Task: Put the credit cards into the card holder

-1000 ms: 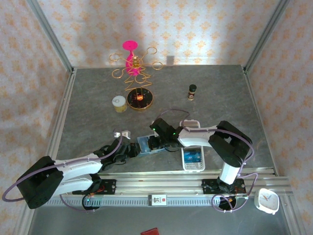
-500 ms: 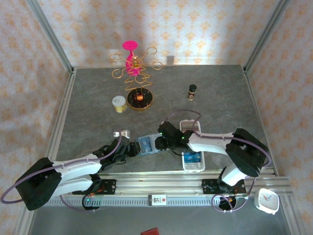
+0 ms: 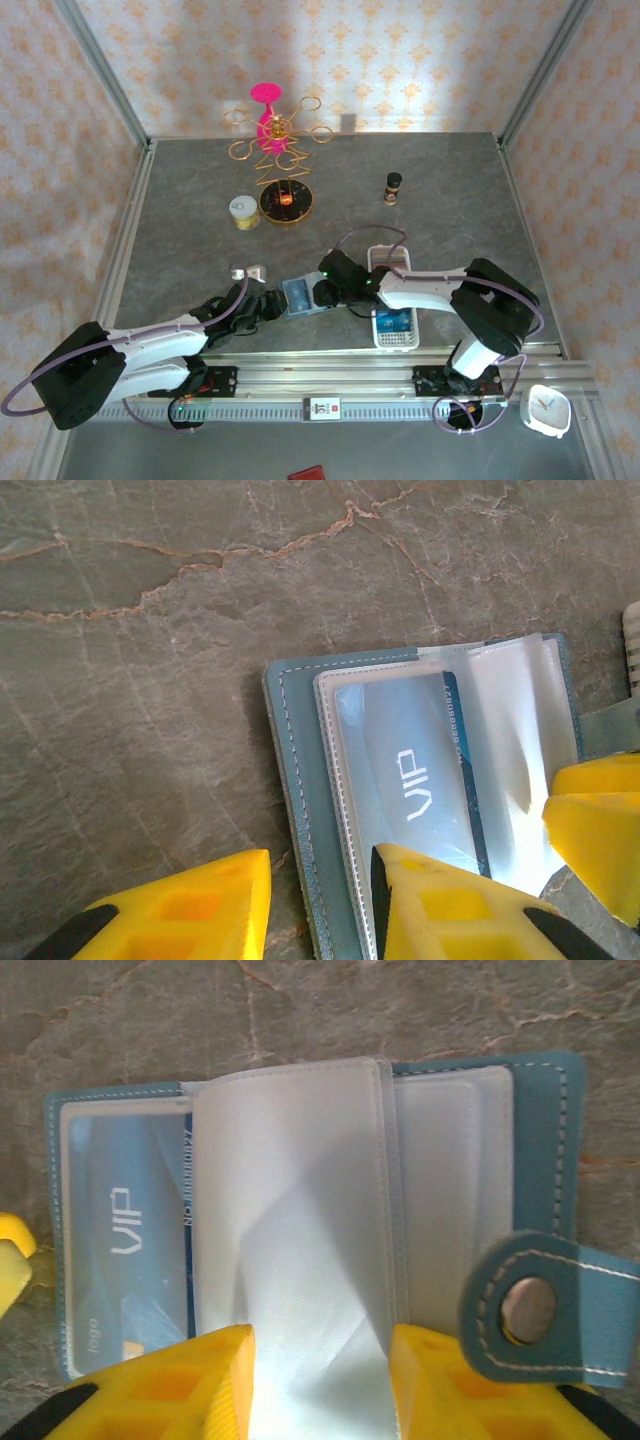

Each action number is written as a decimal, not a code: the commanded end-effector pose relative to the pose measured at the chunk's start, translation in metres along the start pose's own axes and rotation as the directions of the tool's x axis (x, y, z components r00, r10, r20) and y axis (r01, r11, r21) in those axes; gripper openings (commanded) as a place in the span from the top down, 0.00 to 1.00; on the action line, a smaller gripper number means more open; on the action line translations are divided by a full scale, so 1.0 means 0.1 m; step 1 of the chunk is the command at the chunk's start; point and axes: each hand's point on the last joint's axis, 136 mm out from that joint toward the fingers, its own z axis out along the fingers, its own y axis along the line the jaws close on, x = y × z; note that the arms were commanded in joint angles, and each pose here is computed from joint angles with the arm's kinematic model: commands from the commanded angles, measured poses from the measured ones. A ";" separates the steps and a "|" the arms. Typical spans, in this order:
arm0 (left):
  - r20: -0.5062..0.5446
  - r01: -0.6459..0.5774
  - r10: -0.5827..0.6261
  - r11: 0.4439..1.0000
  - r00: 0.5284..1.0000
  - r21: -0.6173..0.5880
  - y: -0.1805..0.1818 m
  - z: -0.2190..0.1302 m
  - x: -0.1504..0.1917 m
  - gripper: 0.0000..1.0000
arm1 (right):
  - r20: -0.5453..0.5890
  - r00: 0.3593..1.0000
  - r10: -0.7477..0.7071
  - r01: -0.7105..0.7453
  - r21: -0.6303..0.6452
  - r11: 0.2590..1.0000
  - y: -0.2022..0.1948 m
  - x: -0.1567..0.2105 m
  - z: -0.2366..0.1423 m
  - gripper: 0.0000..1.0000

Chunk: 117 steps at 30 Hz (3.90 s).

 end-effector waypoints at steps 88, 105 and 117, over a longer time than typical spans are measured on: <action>0.046 0.058 -0.057 0.998 0.997 -0.015 0.20 -0.02 0.06 0.61 | 0.063 0.991 0.118 -0.107 -0.161 0.981 0.40 -0.05 -0.02 0.42; 0.043 0.057 -0.056 0.998 0.997 -0.019 0.22 -0.02 0.07 0.61 | 0.073 0.996 0.059 -0.051 -0.113 0.992 0.49 -0.10 -0.13 0.36; 0.070 0.063 -0.061 0.998 0.996 -0.026 0.22 -0.06 0.01 0.61 | 0.081 0.995 0.053 -0.037 -0.194 0.980 0.67 -0.13 -0.20 0.12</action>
